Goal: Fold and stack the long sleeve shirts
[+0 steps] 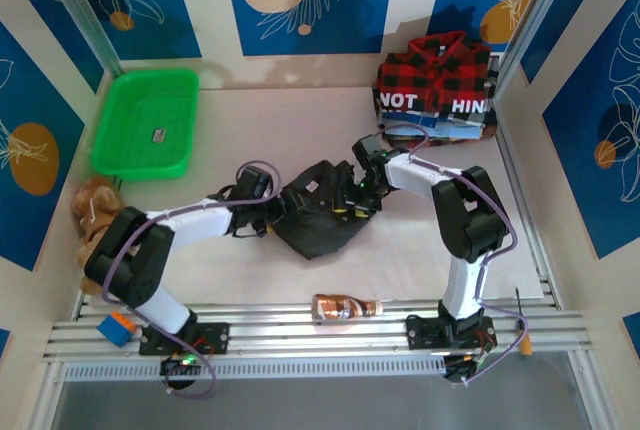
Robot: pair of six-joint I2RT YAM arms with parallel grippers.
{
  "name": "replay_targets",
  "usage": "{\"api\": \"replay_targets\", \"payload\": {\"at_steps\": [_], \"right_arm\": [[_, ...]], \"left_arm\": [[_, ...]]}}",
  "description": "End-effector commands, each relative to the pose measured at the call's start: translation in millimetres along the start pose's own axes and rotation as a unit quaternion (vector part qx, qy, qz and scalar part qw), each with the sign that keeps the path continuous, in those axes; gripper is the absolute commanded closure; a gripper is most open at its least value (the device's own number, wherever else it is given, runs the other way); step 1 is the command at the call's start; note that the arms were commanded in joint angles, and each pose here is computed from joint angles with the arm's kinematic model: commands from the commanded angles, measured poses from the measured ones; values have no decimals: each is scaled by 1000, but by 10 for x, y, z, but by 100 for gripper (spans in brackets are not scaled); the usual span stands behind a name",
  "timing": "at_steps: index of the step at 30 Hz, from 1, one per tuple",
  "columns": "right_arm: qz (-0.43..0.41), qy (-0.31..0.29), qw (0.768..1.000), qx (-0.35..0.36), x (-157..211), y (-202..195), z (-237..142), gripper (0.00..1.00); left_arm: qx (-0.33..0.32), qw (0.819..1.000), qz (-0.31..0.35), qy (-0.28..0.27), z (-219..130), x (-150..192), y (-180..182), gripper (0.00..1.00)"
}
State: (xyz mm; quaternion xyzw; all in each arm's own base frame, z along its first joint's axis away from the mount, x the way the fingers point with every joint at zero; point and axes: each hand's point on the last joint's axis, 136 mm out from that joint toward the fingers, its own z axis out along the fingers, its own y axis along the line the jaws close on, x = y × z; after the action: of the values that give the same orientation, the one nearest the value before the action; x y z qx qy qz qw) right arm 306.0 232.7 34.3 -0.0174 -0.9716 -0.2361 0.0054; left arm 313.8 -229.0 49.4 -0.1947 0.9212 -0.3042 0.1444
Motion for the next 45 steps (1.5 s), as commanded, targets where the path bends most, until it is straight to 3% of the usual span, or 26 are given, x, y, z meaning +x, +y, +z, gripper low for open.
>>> {"api": "replay_targets", "payload": {"at_steps": [1,6,10,16,19,25,35,45], "right_arm": [[69,54,995,-47,365,234,118,48],[86,74,987,-113,527,752,44,46],[54,44,994,-80,416,813,-278,41],[-23,-50,999,6,178,466,-992,32],[-72,-73,993,54,78,188,-1111,29],[-120,-62,990,49,-115,-95,-810,28],[-127,-37,991,20,-335,-74,-278,31],[-152,6,986,67,-301,26,139,37]], "left_arm": [[21,999,33,-27,36,-357,-170,13],[28,997,65,-13,87,-644,-267,13],[21,996,81,-3,77,-748,-281,12],[13,997,70,-20,-131,-836,-123,4],[24,997,75,-26,-239,-864,-173,2],[54,995,79,-27,-368,-813,-294,1],[49,997,62,-11,-359,-576,-104,1],[57,996,65,-6,-207,-510,-132,1]]}}
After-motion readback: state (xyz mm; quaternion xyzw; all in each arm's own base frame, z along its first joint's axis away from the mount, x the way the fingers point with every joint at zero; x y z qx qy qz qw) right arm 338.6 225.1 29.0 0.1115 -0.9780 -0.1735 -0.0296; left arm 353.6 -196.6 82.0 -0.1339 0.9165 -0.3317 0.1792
